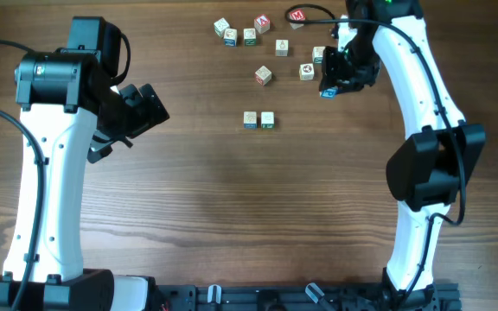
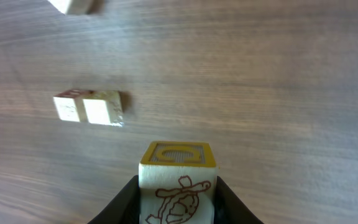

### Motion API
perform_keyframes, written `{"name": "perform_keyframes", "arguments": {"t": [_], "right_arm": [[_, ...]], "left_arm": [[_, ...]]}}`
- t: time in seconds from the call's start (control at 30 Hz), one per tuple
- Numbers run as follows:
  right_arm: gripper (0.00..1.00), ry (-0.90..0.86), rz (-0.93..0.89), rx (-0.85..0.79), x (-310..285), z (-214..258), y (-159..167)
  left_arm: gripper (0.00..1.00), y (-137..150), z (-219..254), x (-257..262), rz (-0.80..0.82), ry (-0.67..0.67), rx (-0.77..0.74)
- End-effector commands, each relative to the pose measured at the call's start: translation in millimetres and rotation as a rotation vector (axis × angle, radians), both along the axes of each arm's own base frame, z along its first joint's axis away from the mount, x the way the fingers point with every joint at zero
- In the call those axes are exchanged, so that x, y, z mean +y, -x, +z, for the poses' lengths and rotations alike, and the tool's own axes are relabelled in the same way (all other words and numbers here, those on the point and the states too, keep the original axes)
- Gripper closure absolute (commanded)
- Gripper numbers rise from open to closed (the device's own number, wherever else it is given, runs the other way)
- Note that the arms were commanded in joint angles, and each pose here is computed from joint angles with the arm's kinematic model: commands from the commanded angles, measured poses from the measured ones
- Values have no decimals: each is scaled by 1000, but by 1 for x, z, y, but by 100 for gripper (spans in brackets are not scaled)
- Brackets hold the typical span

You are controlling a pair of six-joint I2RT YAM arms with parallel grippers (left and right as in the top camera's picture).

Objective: Form a circle
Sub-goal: 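Carry the C block down toward the row of placed blocks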

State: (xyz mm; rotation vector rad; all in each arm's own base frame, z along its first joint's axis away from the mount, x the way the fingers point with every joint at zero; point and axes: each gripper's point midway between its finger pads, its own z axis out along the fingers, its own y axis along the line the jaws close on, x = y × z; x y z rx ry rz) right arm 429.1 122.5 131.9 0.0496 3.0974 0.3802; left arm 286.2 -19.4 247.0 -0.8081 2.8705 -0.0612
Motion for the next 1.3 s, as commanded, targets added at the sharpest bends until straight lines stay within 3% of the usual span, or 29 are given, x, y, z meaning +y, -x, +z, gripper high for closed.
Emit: {"name": "perform_keyframes", "arguments": {"t": [0.0,0.23,0.43,1.13,1.27], "right_arm": [[80,40,84,-34,23,-11,5],[73,222,64,-100,40,-75,4],[73,186,-15,-94,45,-111,8],[74,65,67,-87,67,-113,12],[68,66,68,-85,67,-113,13]], "left_arm": [[0,2,1,-1,9,7,-3],[0,2,1,-1,9,7,-3],[0,2,1,-1,9,7,-3],[0,2,1,-1,9,7,-3],[0,1,1,0,9,6,-3]]}}
